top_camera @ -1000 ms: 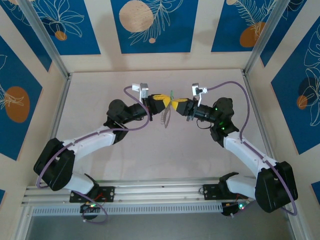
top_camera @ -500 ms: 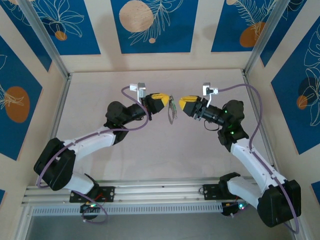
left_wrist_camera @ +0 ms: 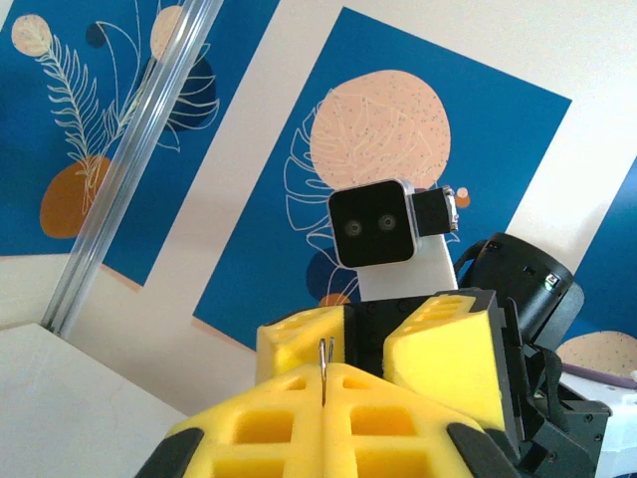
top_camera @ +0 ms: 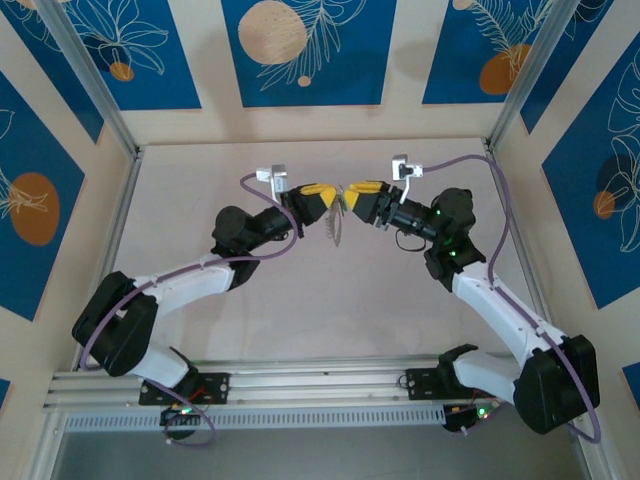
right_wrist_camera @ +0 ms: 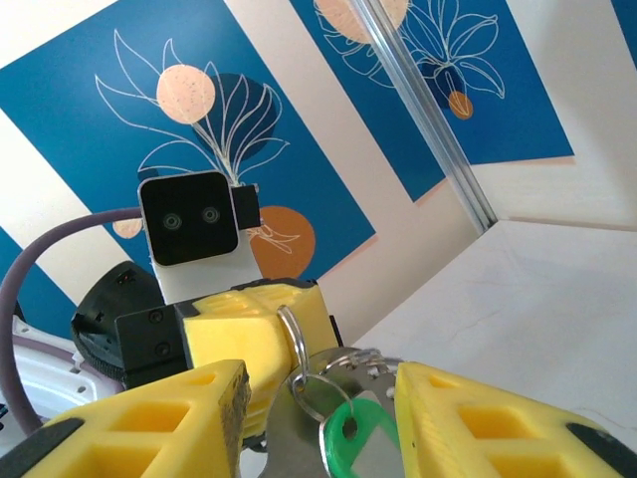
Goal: Put the keys on the keyring
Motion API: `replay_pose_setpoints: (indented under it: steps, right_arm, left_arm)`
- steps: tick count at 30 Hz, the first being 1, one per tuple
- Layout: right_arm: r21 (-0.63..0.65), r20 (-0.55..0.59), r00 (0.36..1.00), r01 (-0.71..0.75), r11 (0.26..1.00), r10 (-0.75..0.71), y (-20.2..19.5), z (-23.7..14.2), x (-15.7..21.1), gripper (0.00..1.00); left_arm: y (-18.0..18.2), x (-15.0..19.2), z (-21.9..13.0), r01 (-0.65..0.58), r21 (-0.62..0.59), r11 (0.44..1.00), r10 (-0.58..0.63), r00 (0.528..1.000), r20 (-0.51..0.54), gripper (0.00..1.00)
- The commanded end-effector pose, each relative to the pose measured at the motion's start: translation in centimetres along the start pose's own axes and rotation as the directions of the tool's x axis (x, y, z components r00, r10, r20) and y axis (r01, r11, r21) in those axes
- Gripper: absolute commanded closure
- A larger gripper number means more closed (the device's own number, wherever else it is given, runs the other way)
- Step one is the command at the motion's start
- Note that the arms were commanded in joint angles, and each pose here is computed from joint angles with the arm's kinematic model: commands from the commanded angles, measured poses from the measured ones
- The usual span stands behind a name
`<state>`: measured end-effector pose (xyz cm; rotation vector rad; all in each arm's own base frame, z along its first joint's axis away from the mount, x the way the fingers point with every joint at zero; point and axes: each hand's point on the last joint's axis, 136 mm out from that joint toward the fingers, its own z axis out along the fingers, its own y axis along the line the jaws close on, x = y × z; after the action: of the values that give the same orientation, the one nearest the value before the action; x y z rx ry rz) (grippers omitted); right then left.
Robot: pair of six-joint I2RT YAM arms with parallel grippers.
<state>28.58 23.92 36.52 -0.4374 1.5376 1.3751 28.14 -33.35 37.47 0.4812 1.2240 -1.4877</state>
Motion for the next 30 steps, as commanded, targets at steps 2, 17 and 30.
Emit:
replay_pose_setpoints:
  steps: [2, 17, 30]
  right_arm:
    - [-0.027, 0.051, 0.998, 0.043, 0.999, -0.041, 1.0, 0.9, -1.9, 0.56]
    - [-0.047, 0.024, 0.999, 0.045, 0.998, -0.043, 1.0, 1.6, -0.9, 0.95]
    - [-0.021, -0.1, 0.991, 0.087, 0.996, -0.088, -0.1, 0.7, -0.4, 1.0]
  left_arm:
    - [-0.6, -1.4, -0.2, -0.015, 0.025, 1.0, 0.014, 0.998, 0.06, 1.0]
    - [-0.5, -1.2, -0.2, -0.017, 0.02, 1.0, 0.016, 0.998, 0.057, 1.0]
    - [0.6, -2.0, -1.7, -0.112, -0.046, 0.993, 0.11, 0.993, -0.038, 0.68]
